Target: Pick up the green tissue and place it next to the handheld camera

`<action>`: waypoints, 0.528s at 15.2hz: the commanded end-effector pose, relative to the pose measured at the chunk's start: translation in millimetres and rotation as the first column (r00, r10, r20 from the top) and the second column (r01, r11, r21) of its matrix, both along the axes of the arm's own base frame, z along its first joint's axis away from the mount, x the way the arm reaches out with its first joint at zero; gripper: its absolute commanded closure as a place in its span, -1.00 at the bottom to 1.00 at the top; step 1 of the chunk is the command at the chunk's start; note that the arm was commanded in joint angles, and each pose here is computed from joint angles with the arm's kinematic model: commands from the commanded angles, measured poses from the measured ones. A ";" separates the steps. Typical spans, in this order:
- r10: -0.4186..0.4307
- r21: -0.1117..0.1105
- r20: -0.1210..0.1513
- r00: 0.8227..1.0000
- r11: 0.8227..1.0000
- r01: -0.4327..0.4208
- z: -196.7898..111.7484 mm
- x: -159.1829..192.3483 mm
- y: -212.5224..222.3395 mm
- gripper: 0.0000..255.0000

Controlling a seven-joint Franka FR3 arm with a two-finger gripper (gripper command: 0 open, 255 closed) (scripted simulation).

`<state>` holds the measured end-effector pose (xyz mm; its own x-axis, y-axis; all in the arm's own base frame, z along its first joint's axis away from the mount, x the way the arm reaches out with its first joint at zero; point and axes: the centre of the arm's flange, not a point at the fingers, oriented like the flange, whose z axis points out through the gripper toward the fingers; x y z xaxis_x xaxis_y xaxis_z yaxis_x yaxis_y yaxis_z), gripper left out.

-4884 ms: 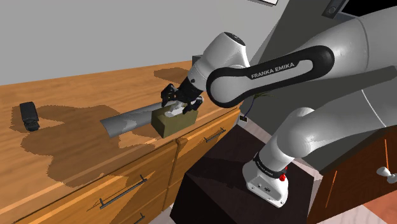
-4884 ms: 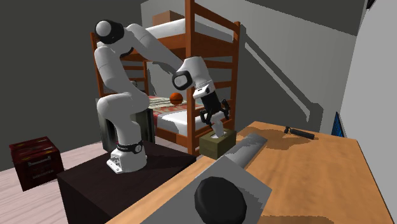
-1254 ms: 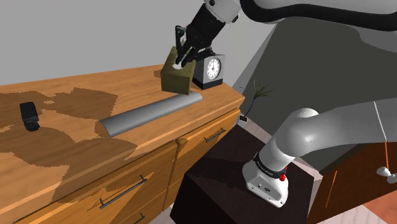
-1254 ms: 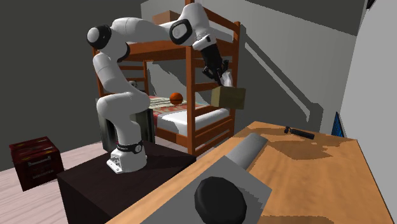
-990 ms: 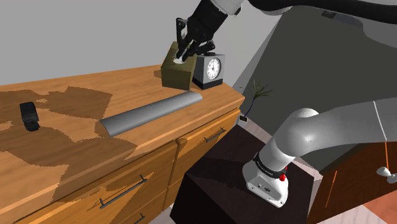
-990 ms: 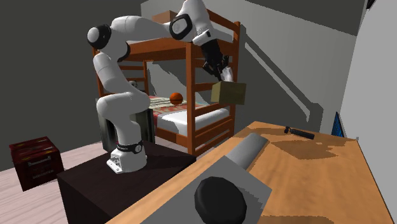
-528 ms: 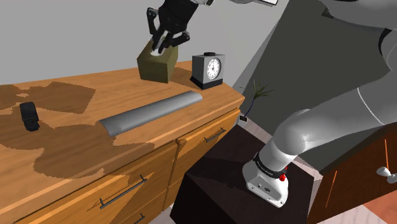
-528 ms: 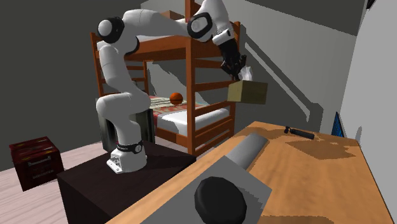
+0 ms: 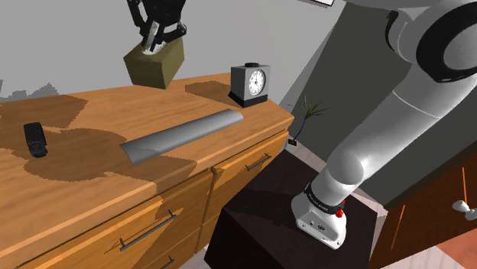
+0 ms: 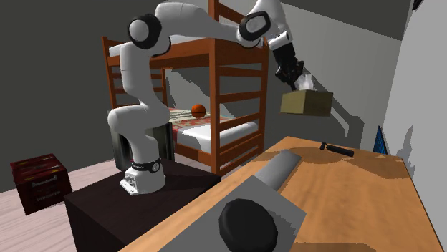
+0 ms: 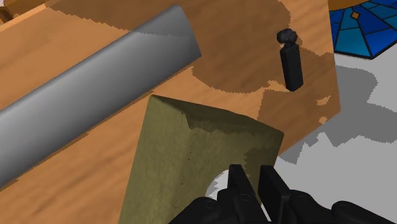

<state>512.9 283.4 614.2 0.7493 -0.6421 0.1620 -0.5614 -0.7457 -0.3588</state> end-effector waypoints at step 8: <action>-0.002 0.000 0.002 1.000 1.000 0.002 0.7 102.3 58.9 1.00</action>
<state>605.3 334.8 615.6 0.7506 -0.6407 0.1612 -0.5587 -0.7458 -0.3628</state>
